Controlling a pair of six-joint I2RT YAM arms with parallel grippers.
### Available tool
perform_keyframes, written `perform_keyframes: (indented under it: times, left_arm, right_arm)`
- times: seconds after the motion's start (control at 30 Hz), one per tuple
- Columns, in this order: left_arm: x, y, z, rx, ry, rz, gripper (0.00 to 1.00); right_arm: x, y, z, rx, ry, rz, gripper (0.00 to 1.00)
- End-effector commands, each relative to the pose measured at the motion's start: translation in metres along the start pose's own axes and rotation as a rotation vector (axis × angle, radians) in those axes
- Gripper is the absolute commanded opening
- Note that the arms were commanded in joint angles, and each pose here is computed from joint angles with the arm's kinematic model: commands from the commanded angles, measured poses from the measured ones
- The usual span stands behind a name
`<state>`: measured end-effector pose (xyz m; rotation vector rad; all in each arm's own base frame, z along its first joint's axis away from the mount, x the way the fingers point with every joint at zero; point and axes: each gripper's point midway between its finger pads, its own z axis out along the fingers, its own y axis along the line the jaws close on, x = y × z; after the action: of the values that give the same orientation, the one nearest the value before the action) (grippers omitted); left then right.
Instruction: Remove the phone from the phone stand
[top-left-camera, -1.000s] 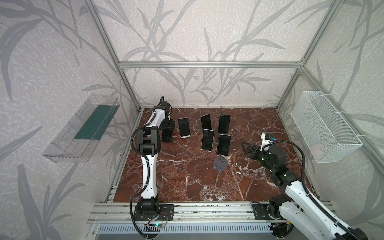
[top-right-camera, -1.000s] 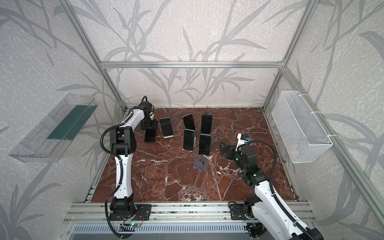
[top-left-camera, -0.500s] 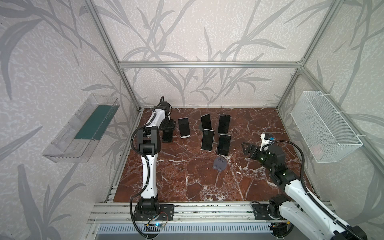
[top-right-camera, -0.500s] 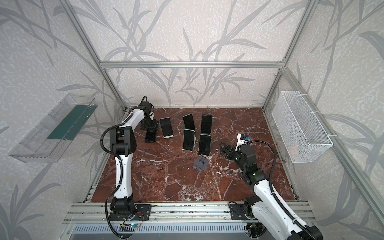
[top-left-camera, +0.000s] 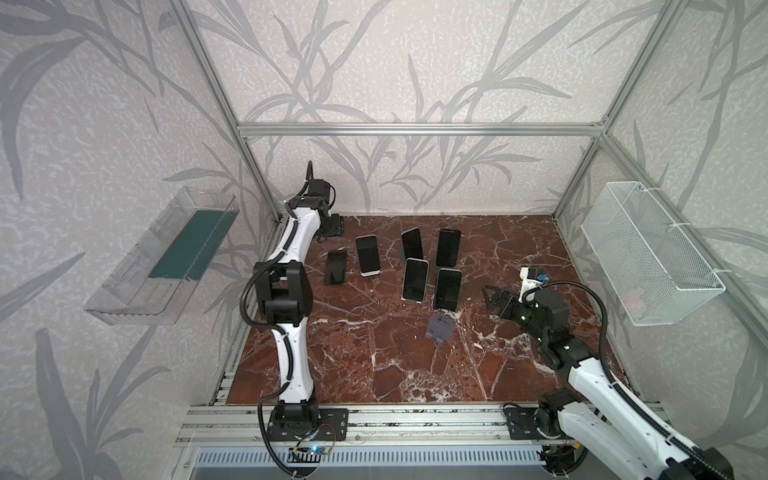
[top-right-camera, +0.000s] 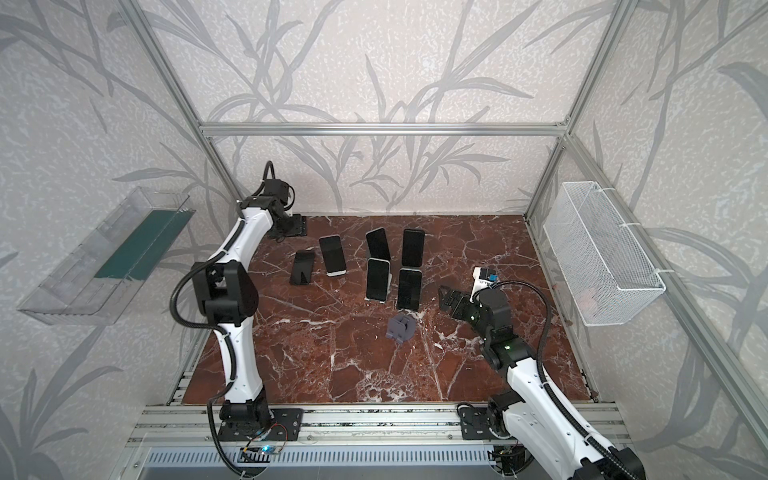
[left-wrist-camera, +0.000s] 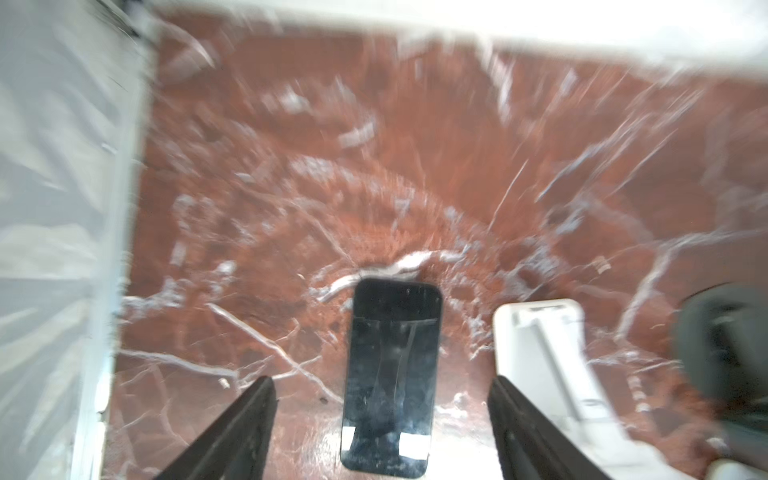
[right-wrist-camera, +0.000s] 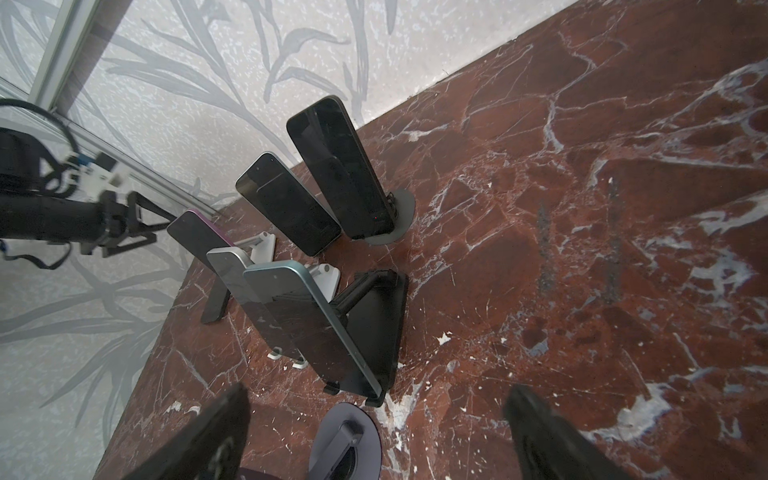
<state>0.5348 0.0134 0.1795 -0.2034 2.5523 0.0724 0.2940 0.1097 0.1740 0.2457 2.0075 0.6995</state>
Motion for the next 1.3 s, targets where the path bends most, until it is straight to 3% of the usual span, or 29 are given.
perform_keyframes:
  times: [0.0,0.17,0.3,0.4,0.53,0.63,0.7,0.73,1.03,1.27]
  left_arm:
    - [-0.014,0.0,-0.053,0.013,-0.185,-0.099,0.8]
    - [0.019,-0.019,-0.11,0.136,-0.474,-0.26,0.8]
    - [0.051,-0.029,-0.138,0.152,-0.549,-0.287,0.8]
    - [0.058,-0.033,-0.174,0.249,-0.619,-0.354,0.8]
    - [0.068,-0.03,-0.221,0.329,-0.715,-0.387,0.8]
    - [0.074,-0.019,-0.238,0.361,-0.791,-0.476,0.8]
    - [0.075,-0.019,-0.245,0.389,-0.805,-0.491,0.8]
    - [0.074,-0.024,-0.246,0.411,-0.803,-0.479,0.8]
    - [0.074,-0.049,-0.232,0.505,-0.702,-0.456,0.76]
    - [0.075,-0.042,-0.228,0.46,-0.72,-0.458,0.76]
  right_arm:
    - [-0.008,0.001,0.0,0.013,-0.034,-0.01,0.95]
    - [-0.003,-0.024,0.002,0.157,-0.046,0.004,0.94]
    - [-0.001,-0.051,-0.008,0.319,-0.119,0.013,0.92]
    - [-0.003,-0.059,-0.017,0.419,-0.17,-0.052,0.9]
    - [0.0,-0.05,-0.026,0.472,-0.081,-0.081,0.89]
    - [0.01,-0.025,-0.033,0.436,-0.005,-0.054,0.89]
    - [0.02,-0.003,-0.032,0.383,0.023,-0.087,0.92]
    - [0.028,0.006,-0.033,0.376,0.037,-0.101,1.0]
    - [0.085,0.074,-0.008,0.349,0.117,-0.106,0.99]
    - [0.105,0.096,0.03,0.436,0.153,-0.123,0.99]
